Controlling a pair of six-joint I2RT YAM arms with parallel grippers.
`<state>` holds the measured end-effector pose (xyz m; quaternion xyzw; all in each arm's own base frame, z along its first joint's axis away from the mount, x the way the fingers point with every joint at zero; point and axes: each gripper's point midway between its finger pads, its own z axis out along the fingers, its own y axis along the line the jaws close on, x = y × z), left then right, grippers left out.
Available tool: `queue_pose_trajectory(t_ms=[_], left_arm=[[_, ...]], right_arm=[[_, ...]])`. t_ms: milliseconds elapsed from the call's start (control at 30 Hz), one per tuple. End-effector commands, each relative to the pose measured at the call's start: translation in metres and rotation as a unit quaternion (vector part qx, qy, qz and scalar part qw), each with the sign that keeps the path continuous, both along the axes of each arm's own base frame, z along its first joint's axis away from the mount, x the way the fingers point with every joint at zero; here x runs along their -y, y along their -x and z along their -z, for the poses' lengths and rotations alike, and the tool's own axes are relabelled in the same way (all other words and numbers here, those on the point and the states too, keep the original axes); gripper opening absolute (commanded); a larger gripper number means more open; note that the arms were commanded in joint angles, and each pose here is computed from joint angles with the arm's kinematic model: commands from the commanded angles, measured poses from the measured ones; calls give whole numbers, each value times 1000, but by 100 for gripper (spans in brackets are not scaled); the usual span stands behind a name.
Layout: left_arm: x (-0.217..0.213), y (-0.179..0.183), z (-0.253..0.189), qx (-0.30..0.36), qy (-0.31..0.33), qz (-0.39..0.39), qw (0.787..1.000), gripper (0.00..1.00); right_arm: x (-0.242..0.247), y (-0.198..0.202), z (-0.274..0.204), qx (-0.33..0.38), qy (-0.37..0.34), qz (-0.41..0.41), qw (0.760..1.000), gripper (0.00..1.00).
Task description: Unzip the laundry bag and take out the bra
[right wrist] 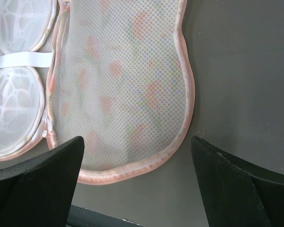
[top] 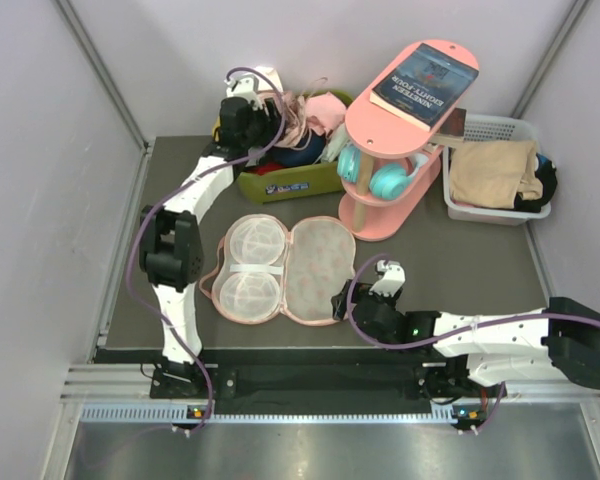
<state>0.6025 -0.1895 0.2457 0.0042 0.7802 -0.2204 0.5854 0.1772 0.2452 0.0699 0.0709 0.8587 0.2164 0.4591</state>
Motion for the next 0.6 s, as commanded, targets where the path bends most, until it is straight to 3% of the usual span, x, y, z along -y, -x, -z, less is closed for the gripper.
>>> queue_pose_trajectory(t_ms=[0,200,567], left_arm=[[-13,18,-64,55,9,-22,998,73],[-21,36,-104,90,12,-27,996,84],[-44,63,-150,122,-11,-64,990,88]], right_arm=[[1,-6,-12,14,-5,13,1000,94],[9,-6,-13,17,-5,21,1000,94],[19,-5,-13,19,-8,30,999,94]])
